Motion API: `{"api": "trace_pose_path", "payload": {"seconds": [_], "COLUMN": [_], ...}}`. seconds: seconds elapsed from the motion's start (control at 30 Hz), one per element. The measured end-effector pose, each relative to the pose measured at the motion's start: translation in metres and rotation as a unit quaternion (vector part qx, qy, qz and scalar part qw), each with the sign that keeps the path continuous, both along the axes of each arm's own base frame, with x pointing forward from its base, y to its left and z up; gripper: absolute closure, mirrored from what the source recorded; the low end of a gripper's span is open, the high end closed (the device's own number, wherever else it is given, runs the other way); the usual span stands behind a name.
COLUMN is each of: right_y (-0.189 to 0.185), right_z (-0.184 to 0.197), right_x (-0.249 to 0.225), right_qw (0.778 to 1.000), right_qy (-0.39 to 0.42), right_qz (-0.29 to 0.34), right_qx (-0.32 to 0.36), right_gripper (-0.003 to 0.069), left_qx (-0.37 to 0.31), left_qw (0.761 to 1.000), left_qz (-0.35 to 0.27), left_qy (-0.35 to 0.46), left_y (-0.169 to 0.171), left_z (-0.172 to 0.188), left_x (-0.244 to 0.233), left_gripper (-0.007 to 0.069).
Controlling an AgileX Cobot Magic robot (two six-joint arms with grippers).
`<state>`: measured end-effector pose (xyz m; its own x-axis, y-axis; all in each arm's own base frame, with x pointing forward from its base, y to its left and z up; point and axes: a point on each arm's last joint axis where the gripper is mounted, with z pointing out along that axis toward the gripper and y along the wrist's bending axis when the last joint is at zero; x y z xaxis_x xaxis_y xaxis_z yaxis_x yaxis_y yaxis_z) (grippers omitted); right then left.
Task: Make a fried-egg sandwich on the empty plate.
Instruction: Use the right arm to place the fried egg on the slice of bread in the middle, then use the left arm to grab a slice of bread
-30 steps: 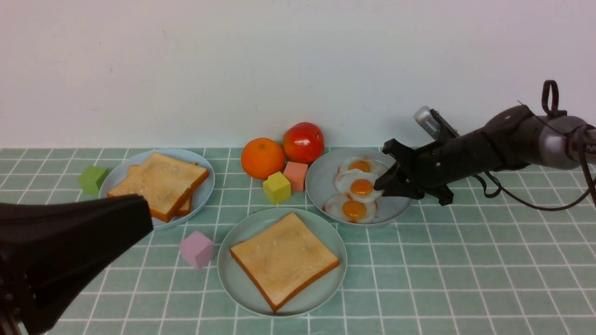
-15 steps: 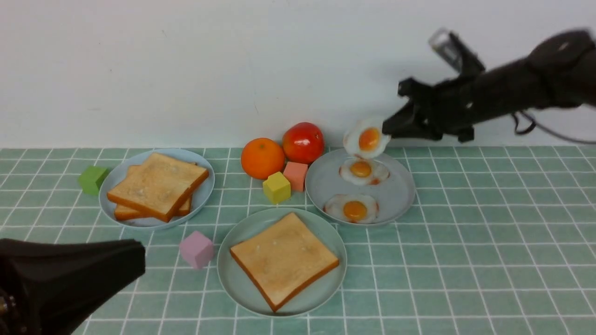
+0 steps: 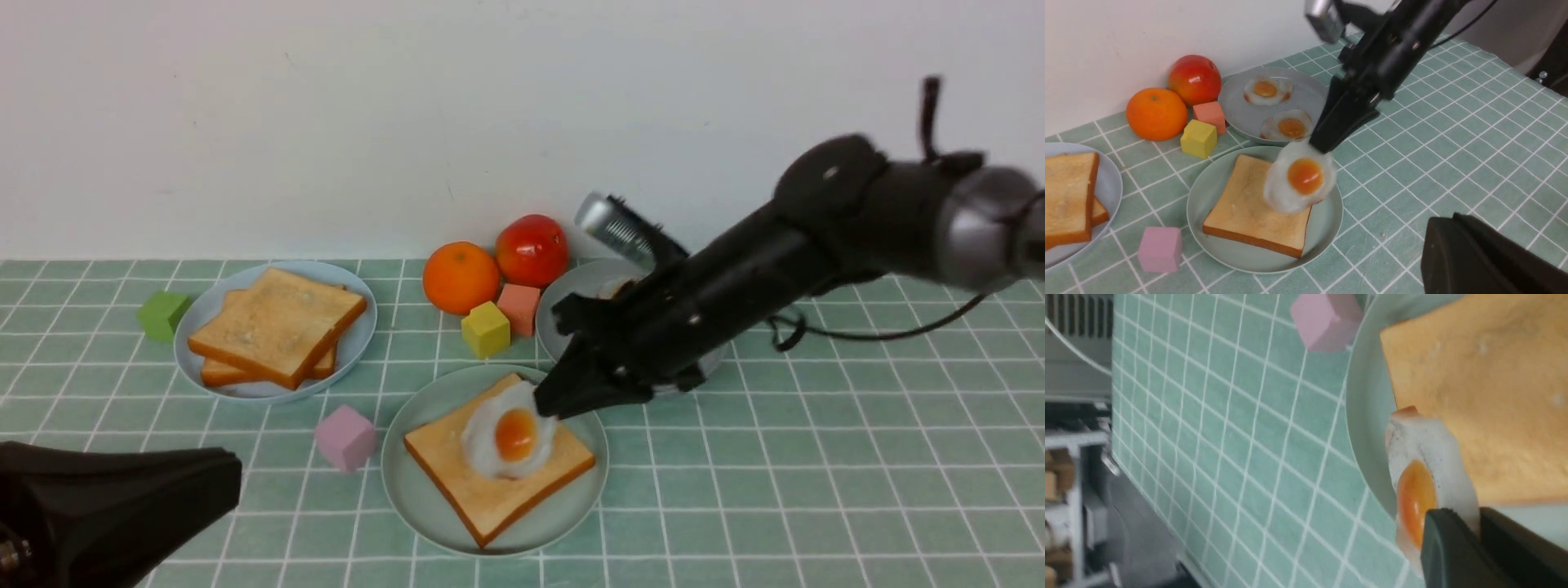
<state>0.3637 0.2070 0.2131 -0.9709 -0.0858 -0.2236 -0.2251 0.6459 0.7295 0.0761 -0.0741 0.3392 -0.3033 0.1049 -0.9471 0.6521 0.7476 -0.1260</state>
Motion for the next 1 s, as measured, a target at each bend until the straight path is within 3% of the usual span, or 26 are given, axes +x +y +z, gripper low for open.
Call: {"api": "trace_pose_path", "payload": {"seconds": [0.2, 0.47, 0.6, 0.63, 0.67, 0.73, 0.8, 1.0], "right_y": [0.008, 0.006, 0.005, 0.004, 0.004, 0.004, 0.003, -0.017], "right_z": [-0.029, -0.040, -0.042, -0.043, -0.043, -0.043, -0.043, -0.014], "right_x": [0.011, 0.018, 0.017, 0.015, 0.015, 0.012, 0.009, 0.010], "right_qw": [0.999, 0.998, 0.997, 0.998, 0.998, 0.998, 0.998, 0.998], "right_qy": [0.030, 0.031, 0.037, 0.040, 0.040, 0.049, 0.052, 0.016], "right_qz": [-0.031, -0.060, -0.060, -0.055, -0.053, -0.034, -0.024, -0.018], "right_qx": [0.032, 0.017, 0.004, 0.000, -0.001, -0.005, -0.015, -0.065], "right_gripper": [0.0589, 0.0575, 0.0475, 0.0411, 0.0401, 0.0279, 0.0216, 0.0210], "left_qx": [0.002, 0.002, 0.002, 0.003, 0.003, 0.005, 0.007, 0.025], "left_qw": [1.000, 1.000, 1.000, 1.000, 1.000, 1.000, 1.000, 0.999], "left_qz": [0.000, 0.000, 0.000, 0.000, 0.001, 0.001, 0.002, 0.008], "left_qy": [0.008, 0.009, 0.010, 0.011, 0.011, 0.013, 0.015, 0.041], "left_y": [0.000, 0.000, 0.000, 0.000, 0.000, 0.000, 0.001, -0.001], "left_z": [-0.001, -0.001, -0.001, -0.002, -0.002, -0.002, -0.003, -0.008], "left_x": [0.000, 0.000, -0.001, -0.001, -0.001, -0.001, -0.001, 0.001], "left_gripper": [0.0621, 0.0620, 0.0617, 0.0615, 0.0615, 0.0610, 0.0607, 0.0606]}}
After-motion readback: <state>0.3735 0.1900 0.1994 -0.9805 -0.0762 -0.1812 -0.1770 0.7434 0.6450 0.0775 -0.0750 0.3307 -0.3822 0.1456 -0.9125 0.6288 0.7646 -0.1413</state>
